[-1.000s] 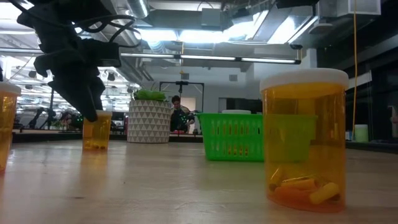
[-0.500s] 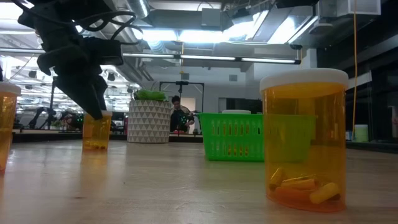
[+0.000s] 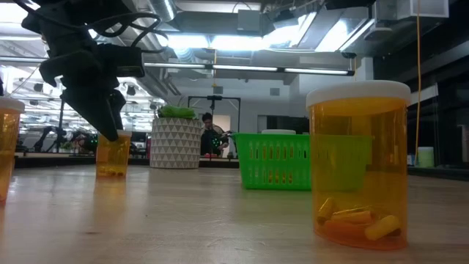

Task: Pick and place pill bottles into a basket
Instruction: Put the orange pill bottle into the green bin

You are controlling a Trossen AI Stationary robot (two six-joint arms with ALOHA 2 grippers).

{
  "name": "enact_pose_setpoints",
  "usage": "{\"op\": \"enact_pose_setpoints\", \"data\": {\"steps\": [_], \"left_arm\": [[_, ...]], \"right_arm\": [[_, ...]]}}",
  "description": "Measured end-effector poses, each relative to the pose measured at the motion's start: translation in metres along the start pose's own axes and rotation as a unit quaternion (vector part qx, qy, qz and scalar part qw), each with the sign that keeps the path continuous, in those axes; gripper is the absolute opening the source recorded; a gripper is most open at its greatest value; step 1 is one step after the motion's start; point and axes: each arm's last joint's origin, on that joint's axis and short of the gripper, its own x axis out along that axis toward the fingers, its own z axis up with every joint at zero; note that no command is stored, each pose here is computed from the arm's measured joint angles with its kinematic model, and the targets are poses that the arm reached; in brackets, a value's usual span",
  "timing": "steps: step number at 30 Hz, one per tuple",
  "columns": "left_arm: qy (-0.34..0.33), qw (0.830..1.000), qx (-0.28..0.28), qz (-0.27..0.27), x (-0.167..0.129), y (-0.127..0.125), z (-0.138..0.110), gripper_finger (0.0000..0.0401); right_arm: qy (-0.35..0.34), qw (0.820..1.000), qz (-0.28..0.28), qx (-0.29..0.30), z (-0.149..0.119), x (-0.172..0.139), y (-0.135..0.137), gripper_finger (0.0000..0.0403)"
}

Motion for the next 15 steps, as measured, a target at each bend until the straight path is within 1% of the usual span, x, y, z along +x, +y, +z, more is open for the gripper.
{"op": "enact_pose_setpoints", "data": {"steps": [4,9,15], "left_arm": [[0.0,1.0,0.0,0.0,0.0,0.0,0.0,0.0222],[-0.004,1.0,0.009,-0.002,0.0,-0.001,0.001,0.0222],[-0.031,0.999,0.034,-0.009,-0.009,-0.004,0.018,0.0223]], "right_arm": [[0.0,1.0,0.0,0.0,0.0,0.0,0.0,0.0287],[0.0,1.0,0.0,0.0,0.0,0.0,0.0,0.0287],[0.0,1.0,0.0,0.0,0.0,0.0,0.0,0.0287]]}}
